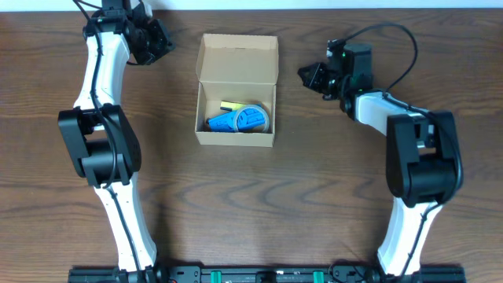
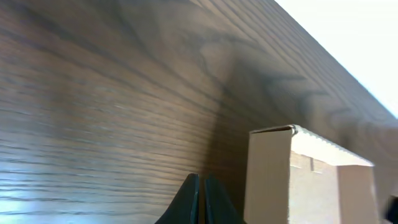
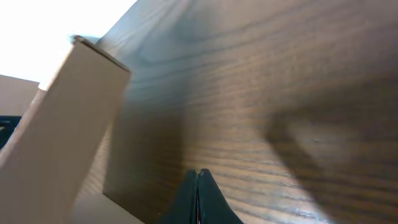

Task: Pack container
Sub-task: 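Push the side flaps inward with both grippers to start closing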

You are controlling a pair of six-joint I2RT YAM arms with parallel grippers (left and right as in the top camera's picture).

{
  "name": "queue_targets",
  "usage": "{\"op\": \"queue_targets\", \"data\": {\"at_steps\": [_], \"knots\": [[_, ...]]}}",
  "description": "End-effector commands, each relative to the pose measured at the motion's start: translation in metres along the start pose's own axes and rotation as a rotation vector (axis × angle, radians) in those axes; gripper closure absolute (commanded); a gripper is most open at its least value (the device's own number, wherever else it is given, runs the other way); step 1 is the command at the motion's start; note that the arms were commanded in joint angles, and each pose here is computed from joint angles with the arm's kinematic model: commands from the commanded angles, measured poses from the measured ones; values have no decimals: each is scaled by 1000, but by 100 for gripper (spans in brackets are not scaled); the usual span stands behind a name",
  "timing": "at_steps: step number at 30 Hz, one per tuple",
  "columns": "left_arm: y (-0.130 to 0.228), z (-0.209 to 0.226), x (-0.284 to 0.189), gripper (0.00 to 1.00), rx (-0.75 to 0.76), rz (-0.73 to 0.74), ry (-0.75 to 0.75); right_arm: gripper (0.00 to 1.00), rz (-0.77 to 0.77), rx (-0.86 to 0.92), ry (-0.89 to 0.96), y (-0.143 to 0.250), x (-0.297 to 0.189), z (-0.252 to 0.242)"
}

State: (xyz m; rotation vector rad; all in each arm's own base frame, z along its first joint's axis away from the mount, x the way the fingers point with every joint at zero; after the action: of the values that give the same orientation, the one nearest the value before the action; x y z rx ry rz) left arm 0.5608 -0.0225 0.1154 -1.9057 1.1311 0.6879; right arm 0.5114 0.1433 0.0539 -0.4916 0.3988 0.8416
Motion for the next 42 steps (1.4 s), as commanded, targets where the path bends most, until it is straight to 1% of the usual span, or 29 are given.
{"op": "queue_targets", "data": {"at_steps": [1, 5, 7, 14, 18, 21, 28, 33, 37, 42], "knots": [[12, 2, 24, 94, -94, 69, 93, 99, 22, 72, -37, 0, 8, 1], [24, 2, 43, 94, -166, 129, 183, 99, 26, 87, -48, 1, 13, 1], [28, 3, 50, 94, -200, 150, 202, 99, 31, 81, -54, 1, 18, 4], [38, -4, 61, 94, -228, 198, 277, 99, 77, 94, -86, 5, 41, 11], [43, -18, 66, 94, -220, 226, 350, 98, 109, 75, -114, 10, 56, 19], [49, -26, 70, 94, -215, 249, 381, 99, 105, 57, -120, 12, 62, 28], [55, -43, 68, 94, -209, 284, 462, 99, 109, 27, -155, 11, 64, 44], [54, -48, 62, 94, -182, 286, 527, 99, 94, -56, -275, 2, 58, 73], [50, -47, 54, 95, -159, 274, 564, 99, 111, -115, -333, 0, 54, 90], [48, -47, 41, 95, -110, 274, 555, 99, 142, -157, -381, 1, 50, 104]]}}
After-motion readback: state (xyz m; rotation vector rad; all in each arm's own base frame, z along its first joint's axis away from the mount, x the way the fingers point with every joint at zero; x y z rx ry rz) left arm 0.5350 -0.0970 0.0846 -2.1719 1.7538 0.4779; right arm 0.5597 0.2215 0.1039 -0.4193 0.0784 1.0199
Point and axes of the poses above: each gripper's point midway between its finger pads, its own x axis out along the fingers, its own z axis along the line the jaws close on, y = z × x, the point moved 2 cm from there along -x, back along the fingers, and after that the axes turned 12 degrees about x, right-handed, at the moved point
